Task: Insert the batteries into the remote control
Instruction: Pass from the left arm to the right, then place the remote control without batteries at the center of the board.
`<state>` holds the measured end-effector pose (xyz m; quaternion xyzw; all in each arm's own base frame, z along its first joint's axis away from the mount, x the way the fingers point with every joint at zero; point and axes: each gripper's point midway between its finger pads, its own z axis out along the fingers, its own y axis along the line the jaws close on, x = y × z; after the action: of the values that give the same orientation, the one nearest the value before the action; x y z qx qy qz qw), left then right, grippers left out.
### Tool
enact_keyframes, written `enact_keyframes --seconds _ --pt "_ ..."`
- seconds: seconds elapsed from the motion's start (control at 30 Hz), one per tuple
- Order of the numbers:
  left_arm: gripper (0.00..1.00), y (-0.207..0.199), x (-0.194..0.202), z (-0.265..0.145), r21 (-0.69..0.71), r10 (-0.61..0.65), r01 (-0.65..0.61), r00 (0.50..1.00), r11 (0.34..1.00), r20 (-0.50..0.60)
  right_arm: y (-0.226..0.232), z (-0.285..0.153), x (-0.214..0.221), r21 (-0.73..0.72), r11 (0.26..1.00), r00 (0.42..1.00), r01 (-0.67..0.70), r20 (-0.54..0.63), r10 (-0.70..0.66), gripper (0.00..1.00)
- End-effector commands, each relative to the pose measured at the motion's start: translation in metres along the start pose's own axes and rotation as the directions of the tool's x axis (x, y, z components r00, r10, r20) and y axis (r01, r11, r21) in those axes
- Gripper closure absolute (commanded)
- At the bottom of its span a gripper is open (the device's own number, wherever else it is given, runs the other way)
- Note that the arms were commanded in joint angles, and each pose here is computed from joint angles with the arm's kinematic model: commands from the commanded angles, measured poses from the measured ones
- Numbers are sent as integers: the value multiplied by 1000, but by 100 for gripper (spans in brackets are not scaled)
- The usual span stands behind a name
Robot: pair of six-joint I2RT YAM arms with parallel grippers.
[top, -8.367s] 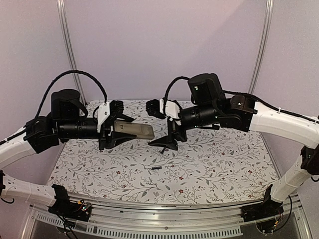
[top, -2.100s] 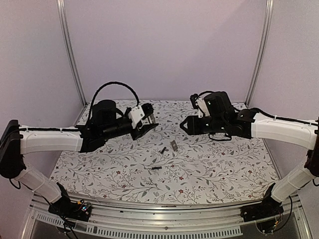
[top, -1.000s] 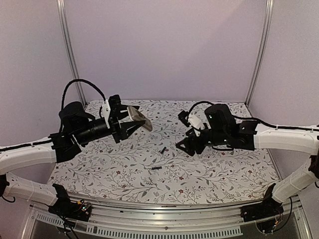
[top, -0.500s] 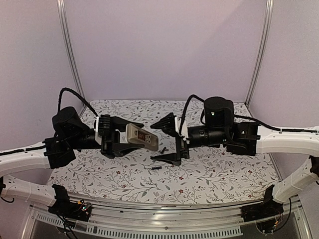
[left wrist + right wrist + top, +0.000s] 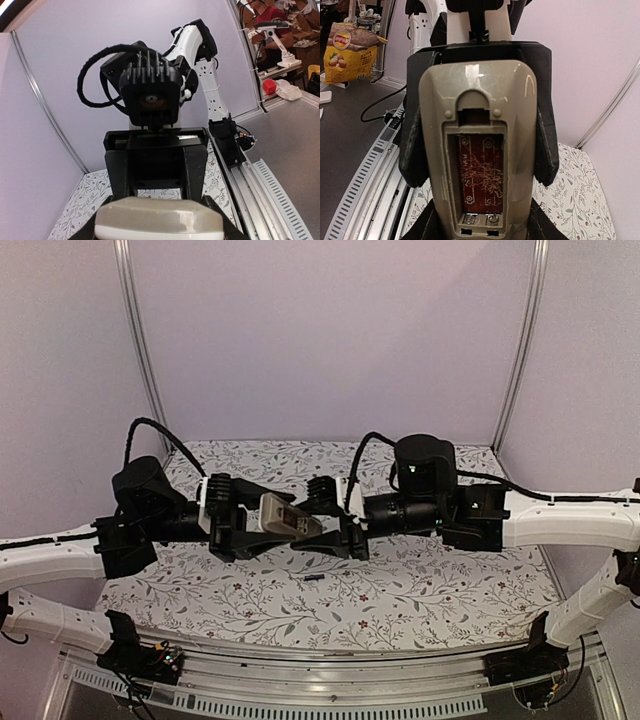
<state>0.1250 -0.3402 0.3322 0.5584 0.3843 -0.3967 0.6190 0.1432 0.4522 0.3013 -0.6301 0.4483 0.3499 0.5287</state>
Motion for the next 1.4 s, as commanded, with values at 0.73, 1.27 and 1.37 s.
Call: enact_keyframes --seconds 0.73,1.27,1.37 --pt "0 114 78 -80 -694 -220 -60 926 718 -308 40 -77 286 99 936 450 -337 -857 253 83" --pt "0 129 93 -89 -706 -250 -55 914 706 -321 63 -72 312 -10 927 360 -376 -923 136 41" --pt "0 130 92 -90 -704 -253 -46 915 709 -315 60 -73 311 -12 932 353 -363 -927 125 13"
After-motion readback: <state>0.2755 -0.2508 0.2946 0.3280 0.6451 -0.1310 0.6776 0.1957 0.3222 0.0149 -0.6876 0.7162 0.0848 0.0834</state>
